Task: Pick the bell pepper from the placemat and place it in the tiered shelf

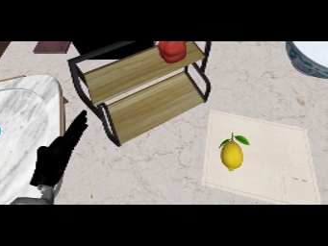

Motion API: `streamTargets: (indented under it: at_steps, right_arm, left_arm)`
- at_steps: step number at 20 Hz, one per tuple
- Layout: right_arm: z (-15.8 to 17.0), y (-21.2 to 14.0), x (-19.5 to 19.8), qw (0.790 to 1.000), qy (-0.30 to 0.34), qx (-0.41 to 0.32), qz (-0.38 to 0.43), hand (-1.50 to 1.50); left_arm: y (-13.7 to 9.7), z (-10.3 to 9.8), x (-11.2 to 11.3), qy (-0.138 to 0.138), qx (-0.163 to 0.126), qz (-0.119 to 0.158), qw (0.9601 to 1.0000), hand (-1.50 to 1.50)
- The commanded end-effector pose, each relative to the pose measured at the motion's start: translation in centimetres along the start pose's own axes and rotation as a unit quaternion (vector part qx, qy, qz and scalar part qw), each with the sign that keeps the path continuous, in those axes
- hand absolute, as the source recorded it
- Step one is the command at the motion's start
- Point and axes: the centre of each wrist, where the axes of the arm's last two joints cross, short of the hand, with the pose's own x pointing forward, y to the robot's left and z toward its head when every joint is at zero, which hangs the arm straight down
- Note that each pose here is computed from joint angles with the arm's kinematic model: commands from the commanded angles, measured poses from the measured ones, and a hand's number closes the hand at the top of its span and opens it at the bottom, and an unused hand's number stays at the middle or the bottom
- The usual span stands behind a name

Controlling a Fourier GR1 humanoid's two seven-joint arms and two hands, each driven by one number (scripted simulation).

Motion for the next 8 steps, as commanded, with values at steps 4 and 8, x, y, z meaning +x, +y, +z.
streamTargets:
  at_steps: [4, 8]
  right_arm:
    - [0.8, -6.6, -0.3, 0.998, -0.026, 0.045, 0.022, -1.5]
    - [1.3, -7.5, -1.2, 0.998, -0.006, 0.048, 0.048, -1.5]
  left_arm:
    - [0.0, 0.2, -0.1, 0.038, -0.008, 0.008, 0.9992, 0.0]
    - [-0.5, -1.2, -2.0, 0.045, -0.006, 0.002, 0.999, 0.0]
